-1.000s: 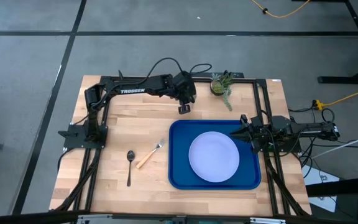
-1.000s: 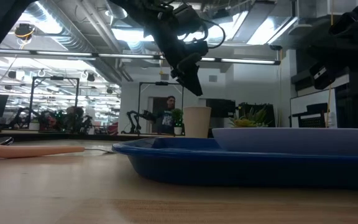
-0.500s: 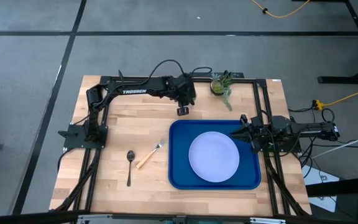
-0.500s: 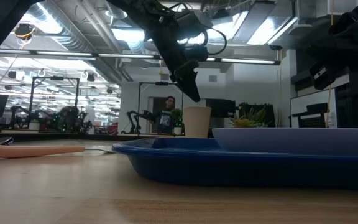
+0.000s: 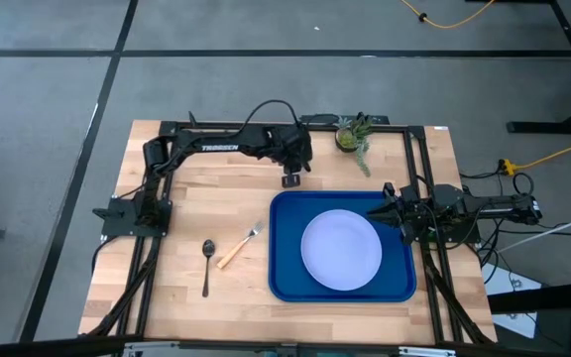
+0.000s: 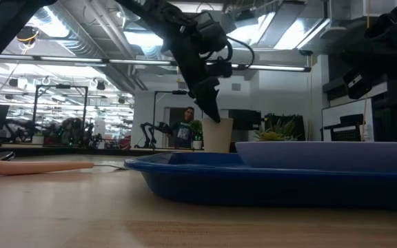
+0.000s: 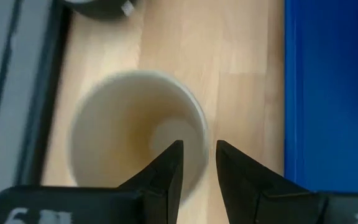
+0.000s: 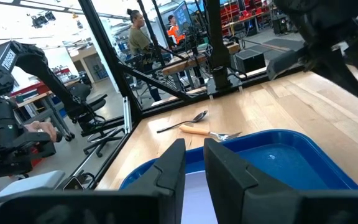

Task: Pick and place plate/cup/fork/spoon on tray
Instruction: Put the white cup on the blue serving tray to the top left of the white plate

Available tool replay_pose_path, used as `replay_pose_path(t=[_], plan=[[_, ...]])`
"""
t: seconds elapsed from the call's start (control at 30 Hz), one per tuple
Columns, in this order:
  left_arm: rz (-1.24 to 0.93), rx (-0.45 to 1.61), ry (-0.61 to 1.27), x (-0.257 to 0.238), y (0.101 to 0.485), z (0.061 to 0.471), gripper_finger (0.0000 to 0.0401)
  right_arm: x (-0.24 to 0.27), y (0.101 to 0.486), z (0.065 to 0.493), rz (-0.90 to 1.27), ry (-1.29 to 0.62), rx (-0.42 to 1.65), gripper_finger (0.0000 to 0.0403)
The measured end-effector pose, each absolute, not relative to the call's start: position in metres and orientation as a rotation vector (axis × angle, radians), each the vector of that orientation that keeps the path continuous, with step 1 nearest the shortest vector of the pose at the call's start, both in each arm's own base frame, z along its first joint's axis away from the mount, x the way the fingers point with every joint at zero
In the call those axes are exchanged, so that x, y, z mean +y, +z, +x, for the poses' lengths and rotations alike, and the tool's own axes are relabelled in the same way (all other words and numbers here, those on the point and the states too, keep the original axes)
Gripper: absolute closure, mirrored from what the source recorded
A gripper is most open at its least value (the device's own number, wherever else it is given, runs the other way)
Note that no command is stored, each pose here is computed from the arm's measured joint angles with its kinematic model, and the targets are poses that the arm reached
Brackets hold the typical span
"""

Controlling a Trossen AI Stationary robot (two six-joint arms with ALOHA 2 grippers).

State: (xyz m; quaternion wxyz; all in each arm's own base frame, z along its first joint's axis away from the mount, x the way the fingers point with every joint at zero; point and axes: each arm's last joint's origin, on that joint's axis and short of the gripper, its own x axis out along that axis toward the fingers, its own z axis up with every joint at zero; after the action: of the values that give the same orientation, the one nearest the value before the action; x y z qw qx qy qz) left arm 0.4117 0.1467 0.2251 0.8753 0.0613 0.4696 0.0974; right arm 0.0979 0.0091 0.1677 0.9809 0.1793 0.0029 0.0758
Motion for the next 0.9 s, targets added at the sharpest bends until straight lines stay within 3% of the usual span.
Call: replay_pose_path(t=[0.73,0.9], plan=[[0.130,0.995,0.218,0.151,0.218,0.413,0.0313,0.009,0.168,0.098,0.361,0.152,0.006,0.0338],[0.173,1.056,0.243,0.152,0.208,0.413,0.0352,0.009,0.168,0.098,0.361,0.151,0.006,0.0338]])
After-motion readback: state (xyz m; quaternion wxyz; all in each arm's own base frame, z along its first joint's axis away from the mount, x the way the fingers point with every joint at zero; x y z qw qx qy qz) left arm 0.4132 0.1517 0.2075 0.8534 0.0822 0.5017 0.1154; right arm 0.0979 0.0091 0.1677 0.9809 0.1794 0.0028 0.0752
